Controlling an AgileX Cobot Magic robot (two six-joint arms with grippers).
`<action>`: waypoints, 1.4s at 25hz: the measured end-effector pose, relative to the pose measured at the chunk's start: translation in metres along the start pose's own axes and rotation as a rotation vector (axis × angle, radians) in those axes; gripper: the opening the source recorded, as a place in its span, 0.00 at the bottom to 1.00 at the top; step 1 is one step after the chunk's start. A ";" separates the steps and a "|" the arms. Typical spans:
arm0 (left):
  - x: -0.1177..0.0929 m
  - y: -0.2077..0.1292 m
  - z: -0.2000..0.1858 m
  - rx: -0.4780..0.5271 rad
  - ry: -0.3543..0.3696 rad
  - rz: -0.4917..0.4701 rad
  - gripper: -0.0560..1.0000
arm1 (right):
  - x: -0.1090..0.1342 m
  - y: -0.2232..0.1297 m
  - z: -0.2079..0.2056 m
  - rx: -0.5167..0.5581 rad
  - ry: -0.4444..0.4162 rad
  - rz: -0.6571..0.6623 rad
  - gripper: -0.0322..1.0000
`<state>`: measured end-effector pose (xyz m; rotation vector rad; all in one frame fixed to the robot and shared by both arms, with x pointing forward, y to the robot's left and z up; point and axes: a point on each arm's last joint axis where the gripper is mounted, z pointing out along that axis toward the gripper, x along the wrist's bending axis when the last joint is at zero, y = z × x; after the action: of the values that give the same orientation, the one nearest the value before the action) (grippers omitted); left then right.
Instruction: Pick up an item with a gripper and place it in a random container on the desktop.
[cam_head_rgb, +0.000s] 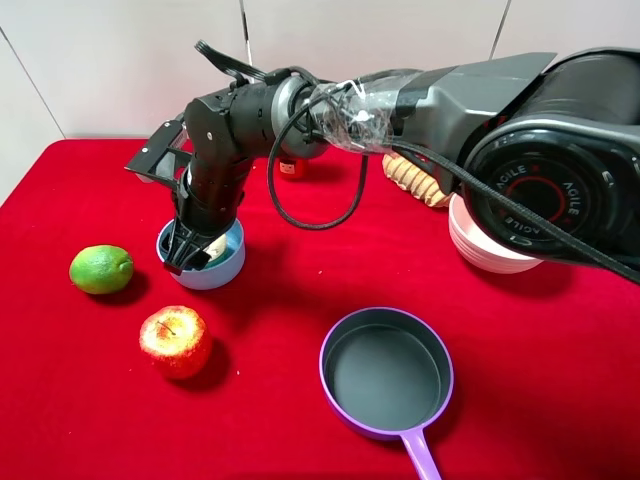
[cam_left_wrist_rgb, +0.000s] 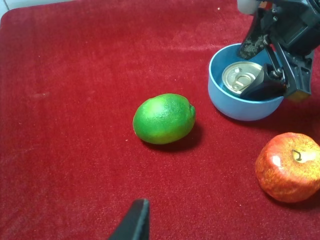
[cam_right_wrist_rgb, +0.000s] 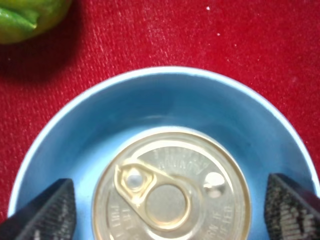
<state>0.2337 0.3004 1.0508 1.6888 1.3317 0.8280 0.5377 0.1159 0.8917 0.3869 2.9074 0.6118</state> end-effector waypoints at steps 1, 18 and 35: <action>0.000 0.000 0.000 0.000 0.000 0.000 0.99 | 0.000 0.000 0.000 -0.001 0.000 0.000 0.60; 0.000 0.000 0.000 0.000 0.000 0.000 0.99 | -0.002 0.014 -0.054 -0.012 -0.008 0.040 0.70; 0.000 0.000 0.000 0.000 0.000 0.000 0.99 | 0.006 0.001 -0.125 0.209 0.046 0.082 0.70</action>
<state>0.2337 0.3004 1.0508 1.6888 1.3317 0.8280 0.5076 0.0718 1.0054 0.5259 3.0216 0.3309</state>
